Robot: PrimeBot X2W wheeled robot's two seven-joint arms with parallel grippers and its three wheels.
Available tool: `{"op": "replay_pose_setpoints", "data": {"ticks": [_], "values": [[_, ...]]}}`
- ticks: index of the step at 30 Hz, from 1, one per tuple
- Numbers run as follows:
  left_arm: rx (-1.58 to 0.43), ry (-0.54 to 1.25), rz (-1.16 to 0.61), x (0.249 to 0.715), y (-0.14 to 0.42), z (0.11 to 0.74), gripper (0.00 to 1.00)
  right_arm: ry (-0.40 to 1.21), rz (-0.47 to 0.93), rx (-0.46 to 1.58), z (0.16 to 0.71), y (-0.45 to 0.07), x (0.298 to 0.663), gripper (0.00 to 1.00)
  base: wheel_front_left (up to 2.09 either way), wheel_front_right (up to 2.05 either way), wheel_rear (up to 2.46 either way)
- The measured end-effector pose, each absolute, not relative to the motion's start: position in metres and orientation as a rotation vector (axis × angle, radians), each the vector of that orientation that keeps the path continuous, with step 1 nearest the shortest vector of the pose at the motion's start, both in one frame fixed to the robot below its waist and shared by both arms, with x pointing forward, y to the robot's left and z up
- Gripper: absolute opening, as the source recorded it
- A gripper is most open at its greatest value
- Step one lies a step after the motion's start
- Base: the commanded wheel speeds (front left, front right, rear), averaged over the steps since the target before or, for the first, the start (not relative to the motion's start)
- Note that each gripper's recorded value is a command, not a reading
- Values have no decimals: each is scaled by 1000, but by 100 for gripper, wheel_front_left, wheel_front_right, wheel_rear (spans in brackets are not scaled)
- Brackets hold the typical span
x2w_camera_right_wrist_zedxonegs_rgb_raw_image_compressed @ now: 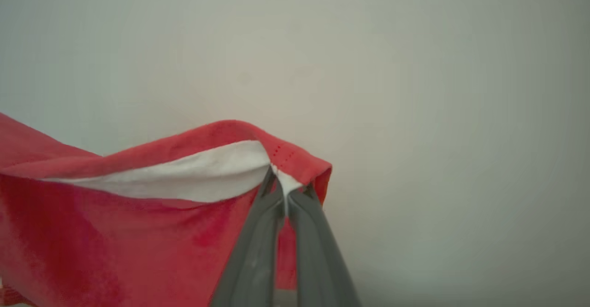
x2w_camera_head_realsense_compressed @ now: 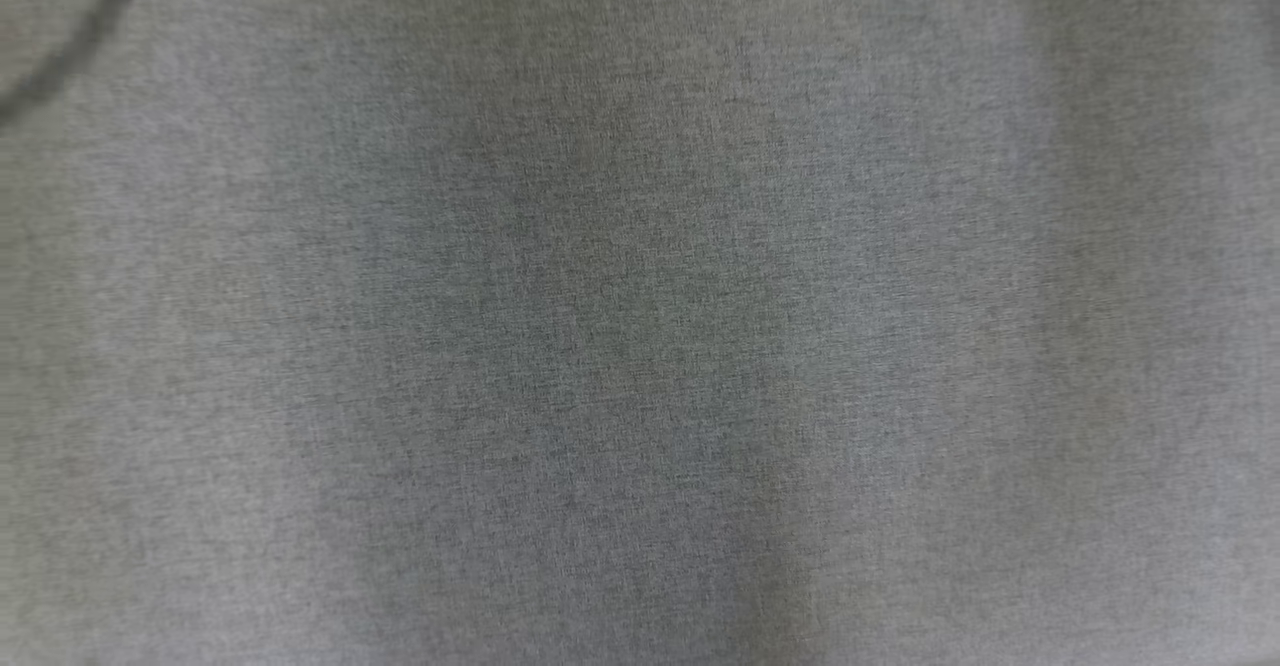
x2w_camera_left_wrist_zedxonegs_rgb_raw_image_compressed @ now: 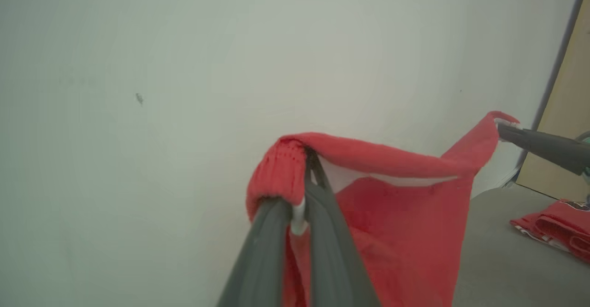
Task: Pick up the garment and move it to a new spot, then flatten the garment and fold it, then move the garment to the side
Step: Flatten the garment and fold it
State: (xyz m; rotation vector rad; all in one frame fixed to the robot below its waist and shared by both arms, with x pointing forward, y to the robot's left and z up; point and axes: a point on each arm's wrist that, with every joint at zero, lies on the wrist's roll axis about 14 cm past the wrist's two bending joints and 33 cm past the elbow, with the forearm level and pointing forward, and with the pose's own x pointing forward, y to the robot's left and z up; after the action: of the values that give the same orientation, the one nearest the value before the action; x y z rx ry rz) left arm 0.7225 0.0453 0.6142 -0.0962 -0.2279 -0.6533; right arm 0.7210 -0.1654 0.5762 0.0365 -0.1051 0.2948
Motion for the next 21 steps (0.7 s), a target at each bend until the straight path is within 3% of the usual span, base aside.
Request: {"op": "replay_pose_setpoints", "data": {"ticks": [11,21], "values": [[-234,-171,-707,641,41,570,0,13,331,53,519,-176,650,0,0,0,0],[-262,-45,-724,539,31,514,0,163,399,78,467,-164,558,0,0,0,0]]}}
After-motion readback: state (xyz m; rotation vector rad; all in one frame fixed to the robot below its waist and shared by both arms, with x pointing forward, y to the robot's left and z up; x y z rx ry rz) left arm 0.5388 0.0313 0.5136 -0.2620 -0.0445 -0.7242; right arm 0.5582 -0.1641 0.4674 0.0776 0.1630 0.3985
